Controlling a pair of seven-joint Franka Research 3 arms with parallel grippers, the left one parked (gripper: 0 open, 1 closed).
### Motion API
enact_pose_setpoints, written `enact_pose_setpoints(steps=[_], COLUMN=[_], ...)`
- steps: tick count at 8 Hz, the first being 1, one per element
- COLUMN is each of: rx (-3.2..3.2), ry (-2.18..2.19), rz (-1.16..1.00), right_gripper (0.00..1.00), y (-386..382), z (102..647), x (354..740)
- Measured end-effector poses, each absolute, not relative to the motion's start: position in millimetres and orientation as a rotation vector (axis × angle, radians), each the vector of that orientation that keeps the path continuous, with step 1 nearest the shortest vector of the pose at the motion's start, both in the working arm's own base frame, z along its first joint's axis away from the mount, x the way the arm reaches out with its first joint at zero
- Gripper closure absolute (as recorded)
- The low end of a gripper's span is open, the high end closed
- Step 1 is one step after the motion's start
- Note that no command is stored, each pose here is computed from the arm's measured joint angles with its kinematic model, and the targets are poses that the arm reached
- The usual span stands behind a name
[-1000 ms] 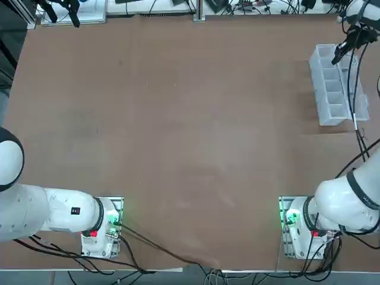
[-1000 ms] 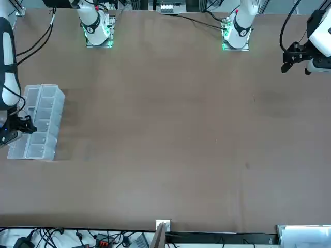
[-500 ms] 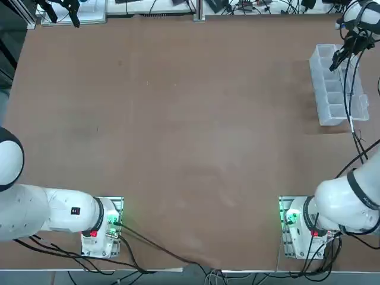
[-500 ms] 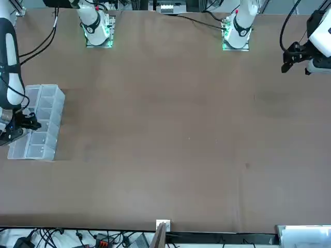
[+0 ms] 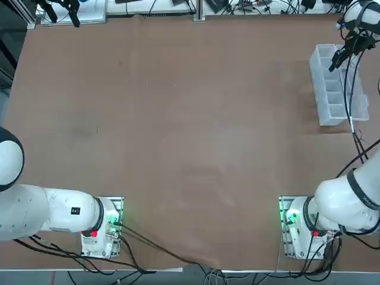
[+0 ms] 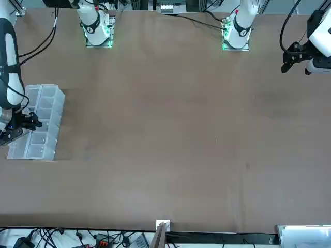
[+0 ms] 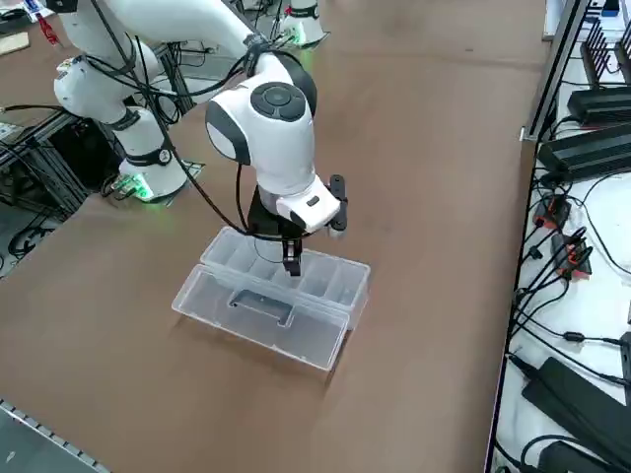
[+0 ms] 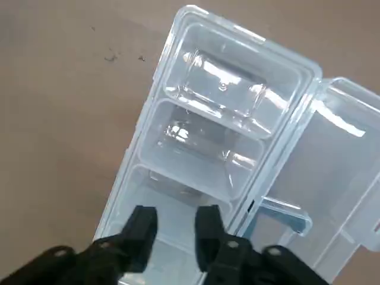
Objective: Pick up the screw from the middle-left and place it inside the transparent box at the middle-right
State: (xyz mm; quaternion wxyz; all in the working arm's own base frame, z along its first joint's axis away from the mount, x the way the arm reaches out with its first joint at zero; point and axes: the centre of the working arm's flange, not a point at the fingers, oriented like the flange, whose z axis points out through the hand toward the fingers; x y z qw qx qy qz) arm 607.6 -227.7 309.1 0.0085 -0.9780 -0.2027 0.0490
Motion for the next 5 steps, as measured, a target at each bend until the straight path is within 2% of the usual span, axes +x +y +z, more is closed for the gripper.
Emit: enact_pose_setpoints(steps=[2, 3, 5], rx=[-3.067, -3.075, -3.088], ry=[-0.641, -0.652, -0.631], rz=[0.123, 0.089, 0.035], right_gripper=[0.16, 0.01, 0.0], y=[-228, -226, -212], z=[319, 334, 395], x=[614, 621, 639])
